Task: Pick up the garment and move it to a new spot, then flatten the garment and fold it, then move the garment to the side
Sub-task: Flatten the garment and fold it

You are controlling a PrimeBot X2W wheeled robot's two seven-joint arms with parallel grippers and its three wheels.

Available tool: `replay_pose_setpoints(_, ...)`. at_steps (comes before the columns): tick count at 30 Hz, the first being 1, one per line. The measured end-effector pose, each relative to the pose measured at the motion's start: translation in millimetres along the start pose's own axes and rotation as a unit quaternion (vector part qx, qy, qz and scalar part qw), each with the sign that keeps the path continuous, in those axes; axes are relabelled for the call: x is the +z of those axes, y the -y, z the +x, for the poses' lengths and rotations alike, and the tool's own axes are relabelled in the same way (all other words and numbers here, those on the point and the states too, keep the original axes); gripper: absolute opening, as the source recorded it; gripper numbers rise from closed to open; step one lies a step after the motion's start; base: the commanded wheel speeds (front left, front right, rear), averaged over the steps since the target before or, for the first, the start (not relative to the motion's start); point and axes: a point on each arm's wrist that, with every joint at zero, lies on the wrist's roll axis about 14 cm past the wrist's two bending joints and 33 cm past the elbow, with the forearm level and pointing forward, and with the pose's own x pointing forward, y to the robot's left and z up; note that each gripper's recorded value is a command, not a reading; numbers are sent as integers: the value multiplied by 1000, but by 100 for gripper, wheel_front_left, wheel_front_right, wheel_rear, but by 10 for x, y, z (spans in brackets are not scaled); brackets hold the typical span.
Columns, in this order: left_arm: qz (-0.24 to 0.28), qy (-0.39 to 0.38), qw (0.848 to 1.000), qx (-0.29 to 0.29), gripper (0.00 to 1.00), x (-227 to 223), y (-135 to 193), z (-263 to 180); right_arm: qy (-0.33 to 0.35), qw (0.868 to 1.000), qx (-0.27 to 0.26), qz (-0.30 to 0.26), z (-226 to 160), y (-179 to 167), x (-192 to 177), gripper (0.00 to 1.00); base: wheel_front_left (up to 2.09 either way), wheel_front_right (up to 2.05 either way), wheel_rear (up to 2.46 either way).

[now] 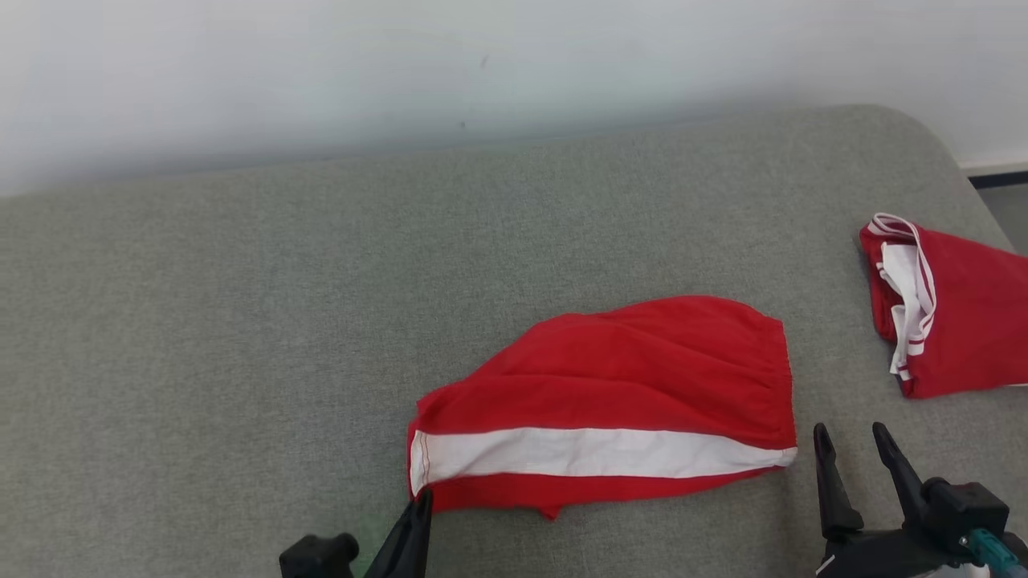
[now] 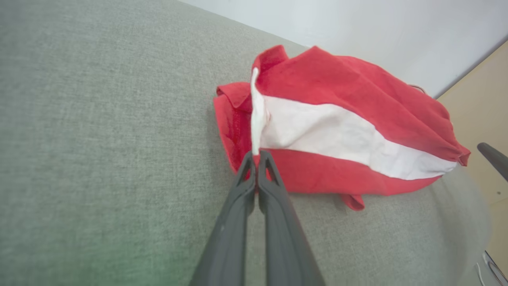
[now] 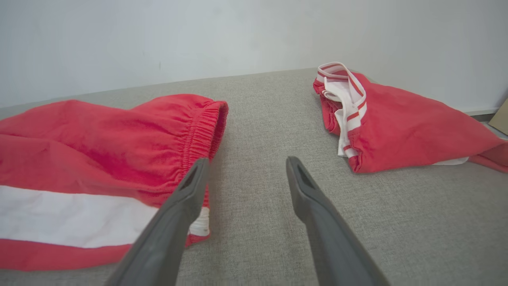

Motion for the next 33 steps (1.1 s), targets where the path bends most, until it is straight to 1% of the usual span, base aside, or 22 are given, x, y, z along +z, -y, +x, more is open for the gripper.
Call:
replay_pose_setpoints(6,15,-5,1000,16,0,-63,-95,-265,4,1000,17,19,-59,-185,-4,100,0,0,0)
replay_pose_setpoints(8,16,4,999,29,0,-17,-168,-326,10,999,23,22,-65,-237,28,100,0,0,0)
replay_pose_setpoints(9,18,12,999,36,55,31,-203,-348,14,999,25,23,-68,-256,50,100,0,0,0)
replay_pose_setpoints(10,23,20,999,41,100,76,-232,-368,17,999,28,24,-74,-278,72,100,0,0,0)
replay_pose_setpoints(13,45,44,996,66,100,231,-383,-457,26,999,35,28,-106,-347,116,100,0,0,0)
replay_pose_setpoints(17,85,67,990,91,100,399,-523,-566,55,997,45,21,-115,-428,289,100,0,0,0)
replay_pose_setpoints(22,136,106,977,125,100,697,-646,-659,81,995,51,6,-164,-505,439,100,0,0,0)
replay_pose_setpoints(24,151,110,973,136,100,732,-686,-703,89,995,53,-2,-170,-538,484,100,0,0,0)
replay_pose_setpoints(26,154,118,969,152,100,785,-749,-746,93,994,54,-1,-173,-569,508,100,0,0,0)
replay_pose_setpoints(33,172,124,964,161,100,836,-780,-823,92,994,63,-9,-204,-657,488,100,0,0,0)
